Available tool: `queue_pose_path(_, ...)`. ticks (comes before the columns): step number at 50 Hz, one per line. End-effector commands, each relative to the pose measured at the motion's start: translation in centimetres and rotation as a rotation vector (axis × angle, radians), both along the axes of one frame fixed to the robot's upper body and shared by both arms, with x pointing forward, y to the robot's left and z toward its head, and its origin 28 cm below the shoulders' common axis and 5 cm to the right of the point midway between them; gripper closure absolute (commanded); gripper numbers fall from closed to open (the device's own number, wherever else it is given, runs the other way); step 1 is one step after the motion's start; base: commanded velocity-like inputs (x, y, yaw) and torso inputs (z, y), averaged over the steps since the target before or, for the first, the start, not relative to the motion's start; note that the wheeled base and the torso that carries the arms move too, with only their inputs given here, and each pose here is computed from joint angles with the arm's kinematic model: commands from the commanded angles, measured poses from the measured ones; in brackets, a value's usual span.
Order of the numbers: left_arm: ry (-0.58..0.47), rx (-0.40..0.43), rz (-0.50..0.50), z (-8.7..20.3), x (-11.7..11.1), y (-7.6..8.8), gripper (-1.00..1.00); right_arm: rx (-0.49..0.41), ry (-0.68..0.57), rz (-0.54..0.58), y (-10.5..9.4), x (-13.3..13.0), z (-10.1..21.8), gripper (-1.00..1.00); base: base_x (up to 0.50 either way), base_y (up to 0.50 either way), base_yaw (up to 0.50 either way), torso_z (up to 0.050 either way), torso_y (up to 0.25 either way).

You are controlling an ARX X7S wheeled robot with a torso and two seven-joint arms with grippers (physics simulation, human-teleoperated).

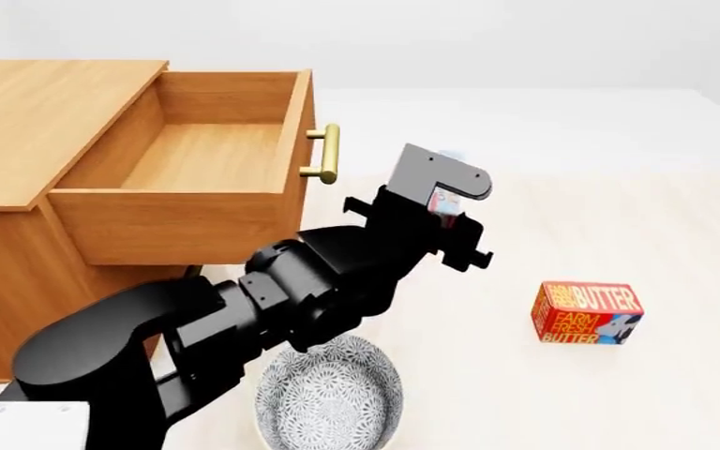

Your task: Put the chocolate pudding in the top drawer of the cabinet and close it.

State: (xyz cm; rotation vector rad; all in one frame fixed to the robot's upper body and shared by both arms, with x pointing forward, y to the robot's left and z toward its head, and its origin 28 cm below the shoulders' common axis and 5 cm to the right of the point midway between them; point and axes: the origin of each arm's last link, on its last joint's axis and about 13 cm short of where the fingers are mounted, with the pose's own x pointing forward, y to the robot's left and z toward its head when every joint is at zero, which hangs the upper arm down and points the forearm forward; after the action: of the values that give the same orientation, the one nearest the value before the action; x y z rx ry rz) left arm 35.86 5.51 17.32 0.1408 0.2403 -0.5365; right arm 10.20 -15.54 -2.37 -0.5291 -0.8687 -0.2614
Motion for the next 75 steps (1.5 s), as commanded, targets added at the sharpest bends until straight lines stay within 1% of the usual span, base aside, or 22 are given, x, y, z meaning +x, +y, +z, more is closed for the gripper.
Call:
queue_pose_path(1, -0.040, -0.005, -0.021, 1.2, -0.2, -0.5, 1.00, 0.002, -0.001, 0.008, 0.0, 0.0, 0.0, -1.00, 0.00, 0.00, 0.00, 0.050, 0.000)
queue_pose_path(13, -0.171, -0.013, -0.054, 5.3, -0.2, -1.3, 1.00, 0.000, -0.008, 0.019, 0.0, 0.0, 0.0, -1.00, 0.00, 0.00, 0.00, 0.050, 0.000)
queue_pose_path(31, -0.244, -0.041, -0.028, 8.6, 0.3, -1.2, 1.00, -0.002, -0.014, 0.035, 0.0, 0.1, 0.0, -1.00, 0.00, 0.00, 0.00, 0.050, 0.000)
queue_pose_path(38, -0.266, -0.055, -0.007, 10.0, 0.8, -0.8, 1.00, 0.000, -0.014, 0.039, 0.0, 0.1, 0.0, -1.00, 0.00, 0.00, 0.00, 0.050, 0.000)
queue_pose_path(52, -0.279, -0.075, 0.019, 11.1, 1.4, -0.3, 1.00, 0.000, -0.013, 0.045, 0.0, 0.1, 0.0, -1.00, 0.00, 0.00, 0.00, 0.050, 0.000)
queue_pose_path(61, -0.293, -0.084, 0.073, 12.2, 2.3, 0.6, 1.00, 0.001, -0.012, 0.047, 0.0, 0.1, 0.0, -1.00, 0.00, 0.00, 0.00, 0.050, 0.000)
queue_pose_path(70, -0.337, -0.103, 0.118, 15.2, 3.1, 1.8, 1.00, 0.001, -0.009, 0.054, 0.0, 0.1, 0.0, -1.00, 0.00, 0.00, 0.00, 0.050, 0.000)
queue_pose_path(75, -0.370, -0.099, 0.148, 17.4, 3.3, 2.6, 1.00, 0.001, -0.008, 0.057, 0.0, 0.1, 0.0, -1.00, 0.00, 0.00, 0.00, 0.001, 0.000)
